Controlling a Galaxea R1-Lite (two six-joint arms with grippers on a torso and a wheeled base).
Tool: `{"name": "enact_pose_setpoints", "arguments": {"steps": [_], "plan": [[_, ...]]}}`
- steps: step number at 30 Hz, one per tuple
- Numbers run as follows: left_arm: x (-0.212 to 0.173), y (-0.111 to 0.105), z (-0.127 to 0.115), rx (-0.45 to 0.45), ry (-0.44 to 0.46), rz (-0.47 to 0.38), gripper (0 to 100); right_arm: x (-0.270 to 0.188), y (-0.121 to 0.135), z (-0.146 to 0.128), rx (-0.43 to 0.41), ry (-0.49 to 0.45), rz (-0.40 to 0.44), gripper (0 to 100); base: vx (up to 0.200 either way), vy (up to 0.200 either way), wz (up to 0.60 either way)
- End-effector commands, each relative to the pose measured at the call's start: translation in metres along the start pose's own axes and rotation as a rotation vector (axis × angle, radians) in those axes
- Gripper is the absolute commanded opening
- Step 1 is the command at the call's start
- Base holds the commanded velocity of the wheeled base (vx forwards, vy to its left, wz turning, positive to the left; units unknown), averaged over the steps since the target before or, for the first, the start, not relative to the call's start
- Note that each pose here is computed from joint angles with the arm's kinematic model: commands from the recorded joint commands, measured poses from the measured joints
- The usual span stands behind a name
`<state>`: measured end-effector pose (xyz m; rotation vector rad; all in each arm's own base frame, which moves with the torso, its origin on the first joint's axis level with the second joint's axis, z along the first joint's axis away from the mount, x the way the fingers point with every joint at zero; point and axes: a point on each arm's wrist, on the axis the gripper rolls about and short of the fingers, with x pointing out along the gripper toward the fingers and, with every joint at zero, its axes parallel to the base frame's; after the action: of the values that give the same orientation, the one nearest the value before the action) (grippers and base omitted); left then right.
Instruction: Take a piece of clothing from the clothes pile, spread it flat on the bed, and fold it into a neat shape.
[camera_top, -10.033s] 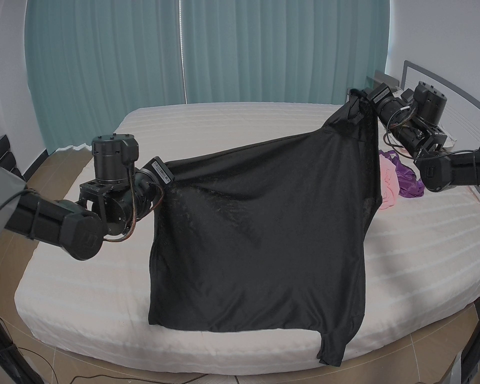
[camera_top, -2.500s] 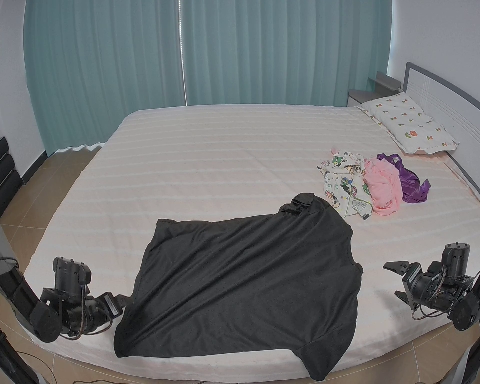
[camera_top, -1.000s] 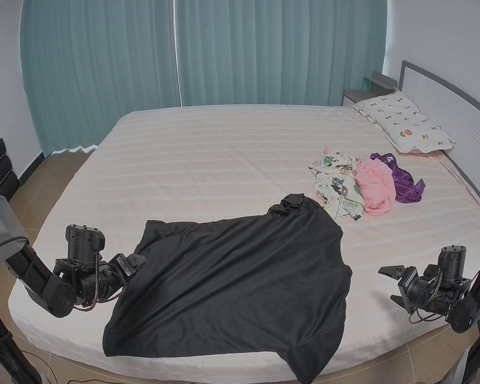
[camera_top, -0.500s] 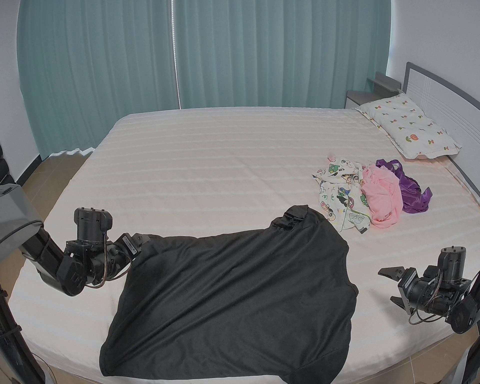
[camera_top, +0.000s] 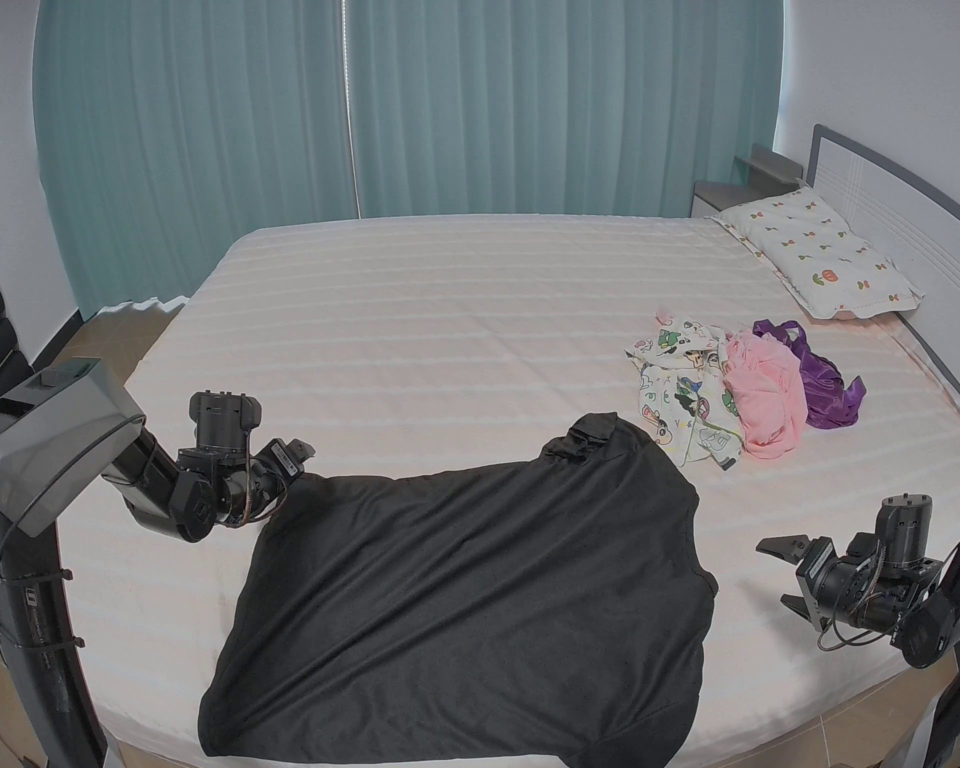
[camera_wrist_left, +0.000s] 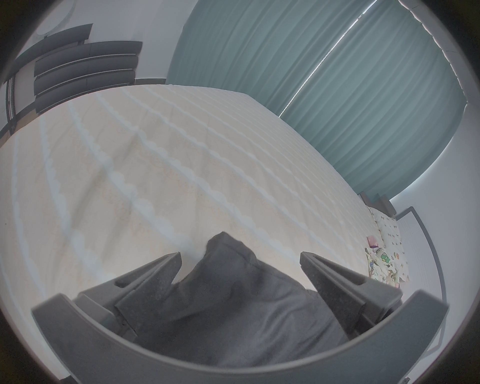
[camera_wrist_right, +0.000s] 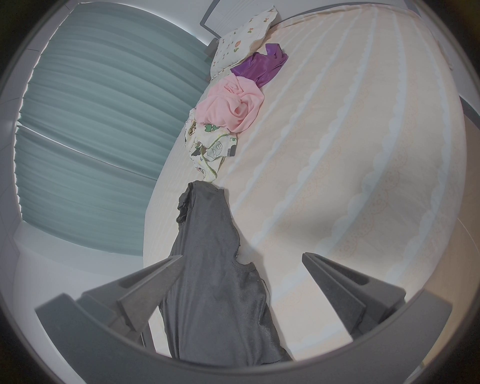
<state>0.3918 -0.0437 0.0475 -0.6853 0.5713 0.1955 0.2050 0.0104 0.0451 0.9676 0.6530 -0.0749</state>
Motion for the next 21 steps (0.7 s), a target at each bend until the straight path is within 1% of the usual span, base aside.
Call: {"name": "enact_pose_setpoints", "arguments": {"steps": [1,3,8,9,13,16,17,18,21], "plan": [[0.023,0.003,-0.006,0.002,0.008,0.022,100,0.0,0.0,0.0,0.0,0.001,0.0,100,0.0,0.0,0.0],[0.032,0.0,-0.005,0.002,0.002,0.016,100,0.0,0.0,0.0,0.0,0.001,0.0,100,0.0,0.0,0.0],[0.04,-0.002,-0.005,0.005,0.017,0.028,100,0.001,-0.001,0.0,0.002,0.003,-0.006,100,0.0,0.0,0.0],[0.041,-0.001,-0.005,0.005,0.019,0.031,0,0.002,-0.002,0.0,0.003,0.004,-0.009,100,0.0,0.0,0.0],[0.044,0.001,-0.001,-0.001,0.007,0.04,0,0.003,-0.002,-0.001,0.004,0.006,-0.015,100,0.0,0.0,0.0],[0.044,0.006,0.008,-0.015,-0.032,0.062,0,0.003,-0.002,-0.001,0.002,0.007,-0.016,100,0.0,0.0,0.0],[0.045,0.009,0.014,-0.023,-0.06,0.079,0,0.003,-0.002,-0.001,0.001,0.006,-0.015,100,0.0,0.0,0.0],[0.045,0.01,0.016,-0.026,-0.067,0.082,0,0.003,-0.002,-0.001,0.001,0.006,-0.015,100,0.0,0.0,0.0],[0.043,0.019,0.037,-0.054,-0.122,0.096,0,0.003,-0.002,-0.001,0.002,0.007,-0.016,100,0.0,0.0,0.0]]}}
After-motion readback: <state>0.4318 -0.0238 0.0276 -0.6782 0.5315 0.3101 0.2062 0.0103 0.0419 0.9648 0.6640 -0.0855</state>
